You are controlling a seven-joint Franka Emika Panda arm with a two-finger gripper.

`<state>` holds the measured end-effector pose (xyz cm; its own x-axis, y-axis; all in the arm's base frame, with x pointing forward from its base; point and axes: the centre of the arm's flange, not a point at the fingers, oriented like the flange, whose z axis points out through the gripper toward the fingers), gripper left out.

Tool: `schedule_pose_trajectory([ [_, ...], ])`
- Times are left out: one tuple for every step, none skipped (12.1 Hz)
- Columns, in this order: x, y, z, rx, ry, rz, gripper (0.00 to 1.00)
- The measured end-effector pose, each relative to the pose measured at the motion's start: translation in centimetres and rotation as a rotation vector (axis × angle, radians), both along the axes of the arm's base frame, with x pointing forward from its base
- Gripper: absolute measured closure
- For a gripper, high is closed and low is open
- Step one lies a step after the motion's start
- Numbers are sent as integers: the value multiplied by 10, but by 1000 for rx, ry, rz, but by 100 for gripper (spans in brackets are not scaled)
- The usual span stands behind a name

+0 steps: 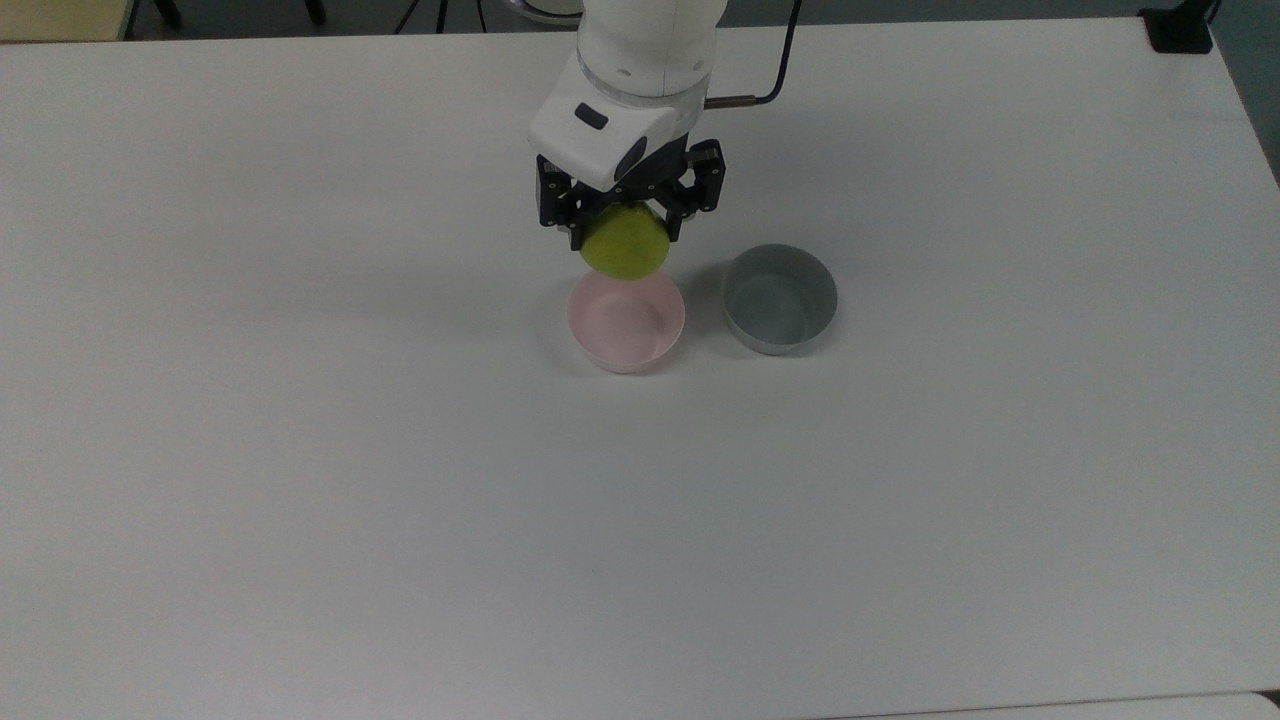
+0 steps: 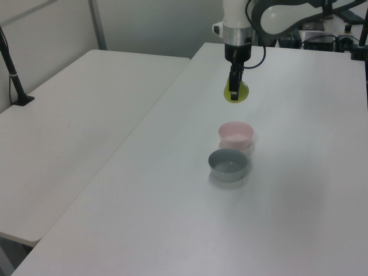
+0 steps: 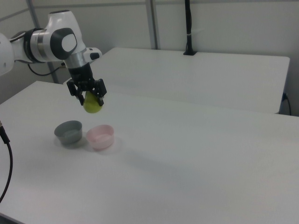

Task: Place the pear in the bowl
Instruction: 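Carry the pear over the pink bowl, then lower the pear into the pink bowl and open the gripper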

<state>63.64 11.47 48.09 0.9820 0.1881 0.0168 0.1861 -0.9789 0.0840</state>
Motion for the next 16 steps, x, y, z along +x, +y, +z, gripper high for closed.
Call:
schedule_pose_trajectory([
  [-1, 3, -9, 3, -3, 0, 13],
  [-2, 7, -24, 8, -12, -3, 14],
  [-3, 11, -42, 2, -16, -2, 14],
  [-5, 13, -59, -8, -14, -3, 14],
  [-6, 15, -75, -16, -16, -1, 14],
  [-6, 16, -87, -18, -26, -5, 14],
  [-6, 16, -95, -19, -34, -10, 14],
  [-5, 17, -99, -17, -39, -13, 14],
  [-5, 17, -102, -17, -36, -14, 14],
  [-5, 17, -105, -17, -36, -12, 14],
  [-4, 17, -109, -18, -37, -10, 14],
  [-3, 17, -114, -19, -34, -9, 14],
  [-2, 16, -119, -25, -30, -8, 14],
  [-2, 14, -122, -28, -27, -7, 14],
  [-2, 14, -122, -29, -26, -8, 14],
  [-2, 13, -122, -29, -26, -8, 14],
])
